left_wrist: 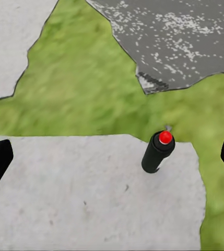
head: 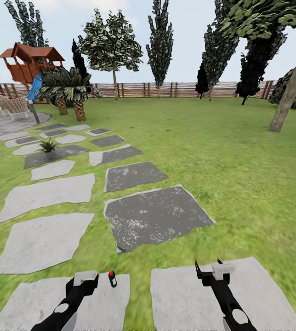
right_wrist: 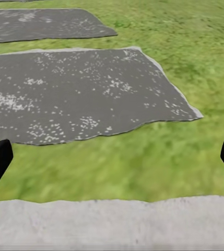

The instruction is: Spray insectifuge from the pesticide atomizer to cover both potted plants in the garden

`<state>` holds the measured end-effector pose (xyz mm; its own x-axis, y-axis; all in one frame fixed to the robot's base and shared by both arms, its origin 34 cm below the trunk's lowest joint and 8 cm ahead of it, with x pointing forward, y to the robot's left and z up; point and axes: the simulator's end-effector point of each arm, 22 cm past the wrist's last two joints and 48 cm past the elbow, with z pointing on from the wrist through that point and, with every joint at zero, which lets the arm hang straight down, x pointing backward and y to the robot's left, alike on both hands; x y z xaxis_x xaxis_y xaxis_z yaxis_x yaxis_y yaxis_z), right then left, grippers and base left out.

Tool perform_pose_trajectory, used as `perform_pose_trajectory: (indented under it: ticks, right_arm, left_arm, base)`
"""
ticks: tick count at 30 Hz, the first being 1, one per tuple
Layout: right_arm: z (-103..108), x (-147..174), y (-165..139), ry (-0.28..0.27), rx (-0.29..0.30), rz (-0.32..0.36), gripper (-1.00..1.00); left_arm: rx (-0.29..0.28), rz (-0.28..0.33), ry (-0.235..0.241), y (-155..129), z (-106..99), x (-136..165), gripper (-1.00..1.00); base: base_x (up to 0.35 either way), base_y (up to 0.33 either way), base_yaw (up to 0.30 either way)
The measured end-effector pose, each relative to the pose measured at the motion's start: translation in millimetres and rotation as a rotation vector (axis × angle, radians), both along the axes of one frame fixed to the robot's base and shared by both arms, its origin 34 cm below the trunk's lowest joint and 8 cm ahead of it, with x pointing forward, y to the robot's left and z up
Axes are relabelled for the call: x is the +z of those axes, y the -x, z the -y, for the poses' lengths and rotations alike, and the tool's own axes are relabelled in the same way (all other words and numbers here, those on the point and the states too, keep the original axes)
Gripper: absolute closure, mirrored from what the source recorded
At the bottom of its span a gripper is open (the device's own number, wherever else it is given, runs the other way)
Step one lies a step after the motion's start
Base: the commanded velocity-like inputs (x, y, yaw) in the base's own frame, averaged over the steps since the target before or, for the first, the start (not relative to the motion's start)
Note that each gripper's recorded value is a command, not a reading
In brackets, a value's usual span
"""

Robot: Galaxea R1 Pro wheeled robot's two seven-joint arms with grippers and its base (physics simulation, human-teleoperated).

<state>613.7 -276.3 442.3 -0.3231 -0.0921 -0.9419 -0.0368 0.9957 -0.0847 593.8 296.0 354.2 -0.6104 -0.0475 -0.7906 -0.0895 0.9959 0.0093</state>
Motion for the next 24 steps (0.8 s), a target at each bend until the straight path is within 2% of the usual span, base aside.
perform_pose_trajectory:
  ticks: [9,24]
  right_arm:
    - [0,-26,6,0.0,0.001,-0.011,-1.0]
    - [0,-73,20,0.0,0.0,-0.039,-1.0]
  left_arm:
    - [-0.011,0.031,-0.01,3,0,-19,-1.0]
    - [-0.012,0.012,-0.009,17,1,-64,-1.0]
  base:
    - [0.0,0.0,0.0]
    - [0.0,0.0,0.04]
